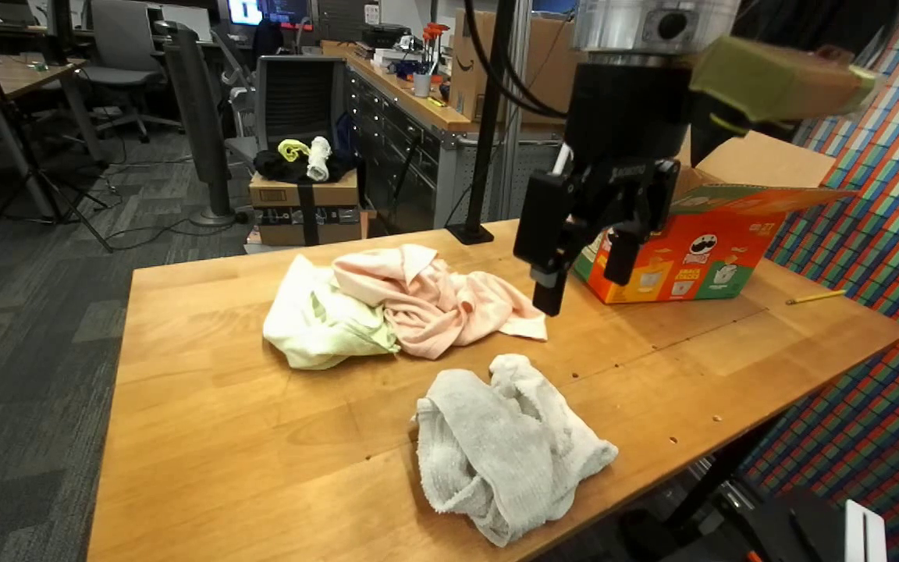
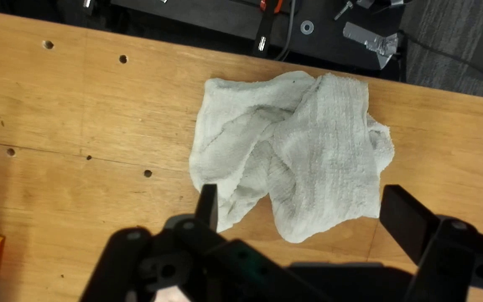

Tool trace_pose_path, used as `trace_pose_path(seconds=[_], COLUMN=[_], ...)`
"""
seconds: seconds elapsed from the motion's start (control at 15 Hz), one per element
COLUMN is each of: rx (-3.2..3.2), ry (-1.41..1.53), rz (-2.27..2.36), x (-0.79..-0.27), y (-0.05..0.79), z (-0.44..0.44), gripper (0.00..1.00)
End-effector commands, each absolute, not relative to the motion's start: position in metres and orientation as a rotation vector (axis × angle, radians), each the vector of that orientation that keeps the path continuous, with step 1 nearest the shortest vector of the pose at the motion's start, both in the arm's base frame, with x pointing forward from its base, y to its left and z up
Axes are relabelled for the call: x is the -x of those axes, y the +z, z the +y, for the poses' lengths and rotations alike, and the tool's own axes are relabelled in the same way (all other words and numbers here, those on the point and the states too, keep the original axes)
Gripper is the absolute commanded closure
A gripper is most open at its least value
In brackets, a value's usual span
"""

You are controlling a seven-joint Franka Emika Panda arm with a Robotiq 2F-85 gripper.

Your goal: Put the shirts inside the box

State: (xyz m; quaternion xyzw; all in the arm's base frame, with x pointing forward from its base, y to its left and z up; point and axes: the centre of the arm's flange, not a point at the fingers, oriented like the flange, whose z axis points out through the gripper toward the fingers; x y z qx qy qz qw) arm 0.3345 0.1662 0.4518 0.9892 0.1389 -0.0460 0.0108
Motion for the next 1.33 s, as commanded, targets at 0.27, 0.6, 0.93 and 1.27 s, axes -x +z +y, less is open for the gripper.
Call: trace_pose_path(seconds=[0.27,0.6,0.93,1.27], rx=[-3.096,-3.211,-3.285,-3.288], ry=[-0.182,-0.199,-0.123,-0.116], rz=[0.595,0.639,0.633,0.678], x=[-0.307,-0.313,-0.332,-0.34], y=[0.4,0.383,0.368,0.334], z=[0.196,0.202,0.201,0.191], gripper=[0.0,0.0,0.0,0.0])
